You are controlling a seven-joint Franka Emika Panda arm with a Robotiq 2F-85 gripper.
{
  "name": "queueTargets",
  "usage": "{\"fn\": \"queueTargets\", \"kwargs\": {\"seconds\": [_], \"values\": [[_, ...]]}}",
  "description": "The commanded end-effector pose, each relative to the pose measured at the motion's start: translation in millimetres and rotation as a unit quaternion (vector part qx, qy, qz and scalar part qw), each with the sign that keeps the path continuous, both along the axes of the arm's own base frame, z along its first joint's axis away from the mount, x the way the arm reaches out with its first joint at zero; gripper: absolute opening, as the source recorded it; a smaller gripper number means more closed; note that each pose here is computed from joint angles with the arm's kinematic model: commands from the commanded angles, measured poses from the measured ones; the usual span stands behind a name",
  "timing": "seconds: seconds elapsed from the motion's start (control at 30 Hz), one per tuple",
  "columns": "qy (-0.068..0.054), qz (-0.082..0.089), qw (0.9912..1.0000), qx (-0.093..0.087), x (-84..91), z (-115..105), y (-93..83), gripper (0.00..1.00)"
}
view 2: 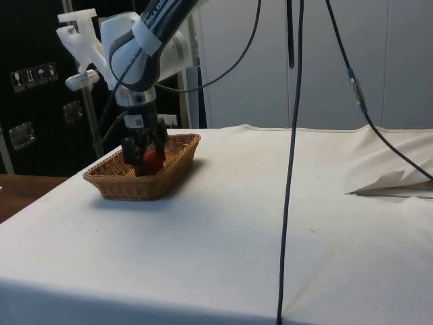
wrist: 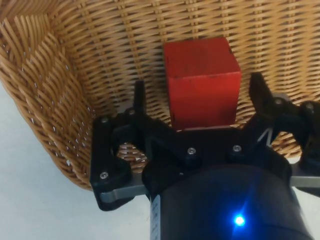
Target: Pick up the cube and place it into the basket.
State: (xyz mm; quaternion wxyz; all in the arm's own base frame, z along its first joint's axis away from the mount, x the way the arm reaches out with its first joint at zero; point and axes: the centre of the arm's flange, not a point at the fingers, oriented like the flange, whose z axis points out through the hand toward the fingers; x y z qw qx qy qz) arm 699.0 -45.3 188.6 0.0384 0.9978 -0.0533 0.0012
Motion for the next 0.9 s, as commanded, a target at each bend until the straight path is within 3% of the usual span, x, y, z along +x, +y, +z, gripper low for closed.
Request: {"fn": "queueTargets", "kwargs": {"seconds": [0.0,0.27,0.87], "values": [[0.000,0.000,1.00000,0.000,0.3,0,-0.6,1.00],[0.000,0.001,1.00000,0.000,0.5,4,-0.4,1.00],[-0.005,0.010,0.99993,0.004,1.4,65,-1.1,1.00]]}}
